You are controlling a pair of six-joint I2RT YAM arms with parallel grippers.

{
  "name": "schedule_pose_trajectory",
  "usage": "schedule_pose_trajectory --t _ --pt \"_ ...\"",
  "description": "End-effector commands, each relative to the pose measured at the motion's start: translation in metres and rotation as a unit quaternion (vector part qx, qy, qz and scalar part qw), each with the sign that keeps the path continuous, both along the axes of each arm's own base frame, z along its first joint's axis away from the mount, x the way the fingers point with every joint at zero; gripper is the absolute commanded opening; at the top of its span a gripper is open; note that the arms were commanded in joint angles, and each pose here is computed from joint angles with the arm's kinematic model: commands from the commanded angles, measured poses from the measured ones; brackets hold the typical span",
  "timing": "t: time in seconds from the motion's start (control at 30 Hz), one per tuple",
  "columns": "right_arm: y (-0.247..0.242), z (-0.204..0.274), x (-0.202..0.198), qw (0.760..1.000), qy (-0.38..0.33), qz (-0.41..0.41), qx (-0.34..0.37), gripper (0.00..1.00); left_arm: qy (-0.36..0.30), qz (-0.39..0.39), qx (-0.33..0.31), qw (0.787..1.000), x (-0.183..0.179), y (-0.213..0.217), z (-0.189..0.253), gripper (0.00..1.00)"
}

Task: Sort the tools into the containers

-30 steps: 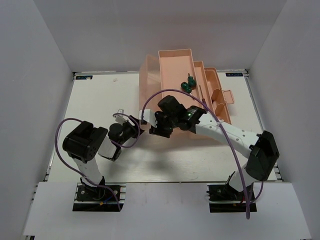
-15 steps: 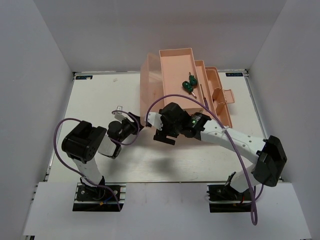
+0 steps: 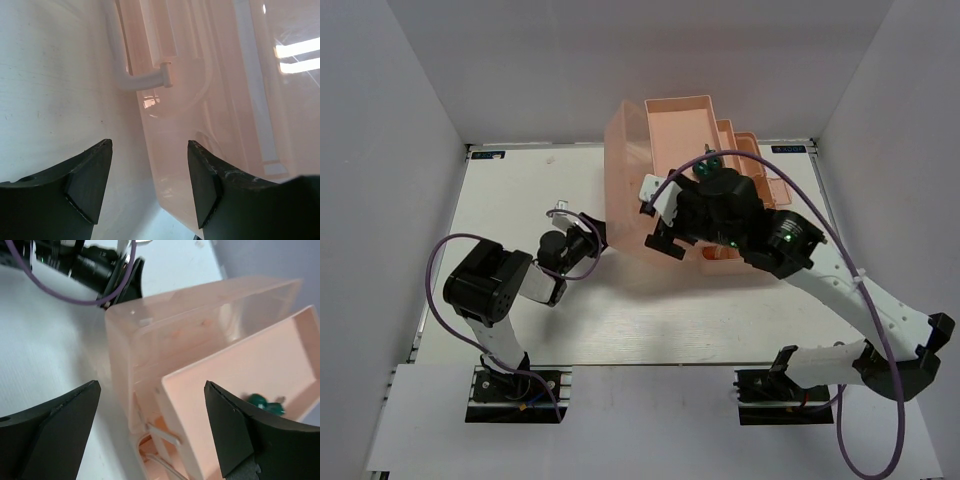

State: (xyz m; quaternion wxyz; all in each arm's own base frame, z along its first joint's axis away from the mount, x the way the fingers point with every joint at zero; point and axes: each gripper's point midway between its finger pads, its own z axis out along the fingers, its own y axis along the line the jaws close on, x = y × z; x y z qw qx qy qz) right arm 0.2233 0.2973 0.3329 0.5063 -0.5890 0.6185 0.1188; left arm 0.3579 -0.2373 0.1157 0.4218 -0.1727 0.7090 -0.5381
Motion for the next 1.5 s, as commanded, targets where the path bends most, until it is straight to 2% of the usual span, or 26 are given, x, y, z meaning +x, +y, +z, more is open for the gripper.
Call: schedule_pose_trajectory --t 0.0,0.07,0.1,0.13,0.17,0.2,0.23,0.27,0.3,0.37,0.47,0.5,0.53,0.57,0.67,0.7,0.73,0.77,0.9,0.93,0.97,1.0,1.1,1.13,1.27,1.47 --pt "-0.013 0.018 -0.002 1.000 -0.013 -0.003 0.001 0.90 -0.061 -0.017 -0.029 0.998 0.008 -0.010 0.050 0.72" --pt "-0.042 0.041 0.035 0.989 -0.075 -0.130 0.012 0.90 -0.067 -0.017 -0.026 0.997 0.012 -0.011 0.056 0.72" --pt "-0.045 0.072 0.061 0.970 -0.141 -0.188 0.061 0.90 -0.070 -0.017 -0.023 0.997 0.014 -0.012 0.058 0.72" --pt "-0.093 0.085 0.087 0.924 -0.194 -0.326 0.043 0.90 -0.076 -0.023 -0.025 0.997 0.014 -0.014 0.064 0.71" --pt "-0.101 0.078 0.099 0.911 -0.216 -0.350 0.032 0.89 -0.081 -0.029 -0.021 0.996 0.015 -0.016 0.066 0.71" --pt "-0.110 0.092 0.112 0.890 -0.259 -0.372 0.053 0.26 -0.087 -0.033 -0.019 0.996 0.017 -0.021 0.072 0.68" --pt "-0.150 0.086 0.135 0.868 -0.255 -0.423 0.041 0.00 -0.097 -0.039 -0.015 0.994 0.018 -0.023 0.076 0.64" --pt "-0.161 0.093 0.140 0.863 -0.246 -0.437 0.058 0.00 -0.102 -0.046 -0.017 0.994 0.019 -0.026 0.081 0.61" --pt "-0.186 0.056 0.150 0.861 -0.182 -0.474 0.032 0.00 -0.113 -0.045 -0.016 0.992 0.020 -0.026 0.089 0.58" --pt "-0.218 0.029 0.166 0.846 -0.142 -0.513 0.021 0.00 -0.132 -0.056 -0.022 0.990 0.018 -0.029 0.102 0.50" --pt "-0.292 -0.008 0.183 0.801 -0.100 -0.590 0.009 0.00 -0.157 -0.059 -0.031 0.985 0.017 -0.030 0.129 0.50" --pt "-0.296 -0.025 0.189 0.799 -0.073 -0.597 0.009 0.00 -0.156 -0.064 -0.025 0.985 0.017 -0.032 0.131 0.50" --pt "-0.332 -0.042 0.184 0.772 -0.042 -0.634 0.001 0.00 -0.166 -0.068 -0.023 0.983 0.019 -0.037 0.139 0.50" --pt "-0.329 -0.054 0.187 0.788 -0.012 -0.616 0.014 0.00 -0.173 -0.073 -0.025 0.982 0.018 -0.038 0.148 0.50" --pt "-0.351 -0.113 0.182 0.775 0.120 -0.621 0.010 0.00 -0.197 -0.088 -0.027 0.976 0.020 -0.044 0.170 0.51" --pt "-0.344 -0.130 0.184 0.779 0.176 -0.601 0.014 0.00 -0.196 -0.094 -0.026 0.976 0.022 -0.046 0.170 0.51" --pt "-0.351 -0.153 0.185 0.765 0.217 -0.606 0.011 0.00 -0.202 -0.102 -0.027 0.974 0.024 -0.050 0.177 0.53" --pt "-0.345 -0.172 0.181 0.765 0.270 -0.584 0.024 0.00 -0.210 -0.106 -0.031 0.971 0.023 -0.055 0.185 0.53" --pt "-0.334 -0.208 0.183 0.760 0.354 -0.539 0.077 0.00 -0.208 -0.152 -0.029 0.966 0.025 -0.077 0.184 0.55" --pt "-0.332 -0.223 0.184 0.751 0.381 -0.534 0.079 0.00 -0.210 -0.165 -0.034 0.963 0.026 -0.085 0.193 0.55" --pt "-0.335 -0.223 0.180 0.742 0.398 -0.533 0.087 0.00 -0.209 -0.184 -0.032 0.960 0.026 -0.091 0.192 0.57" --pt "-0.323 -0.222 0.183 0.747 0.418 -0.505 0.115 0.00 -0.186 -0.202 -0.030 0.961 0.029 -0.103 0.175 0.58" --pt "-0.306 -0.226 0.183 0.735 0.474 -0.458 0.159 0.00 -0.192 -0.265 -0.045 0.944 0.026 -0.139 0.192 0.58" --pt "-0.303 -0.228 0.183 0.731 0.486 -0.450 0.167 0.00 -0.163 -0.280 -0.054 0.944 0.030 -0.150 0.173 0.58" --pt "-0.288 -0.218 0.180 0.720 0.518 -0.405 0.220 0.00 -0.154 -0.324 -0.070 0.931 0.025 -0.182 0.165 0.58" --pt "-0.294 -0.201 0.181 0.725 0.497 -0.394 0.266 0.00 -0.156 -0.338 -0.073 0.925 0.019 -0.199 0.166 0.58"
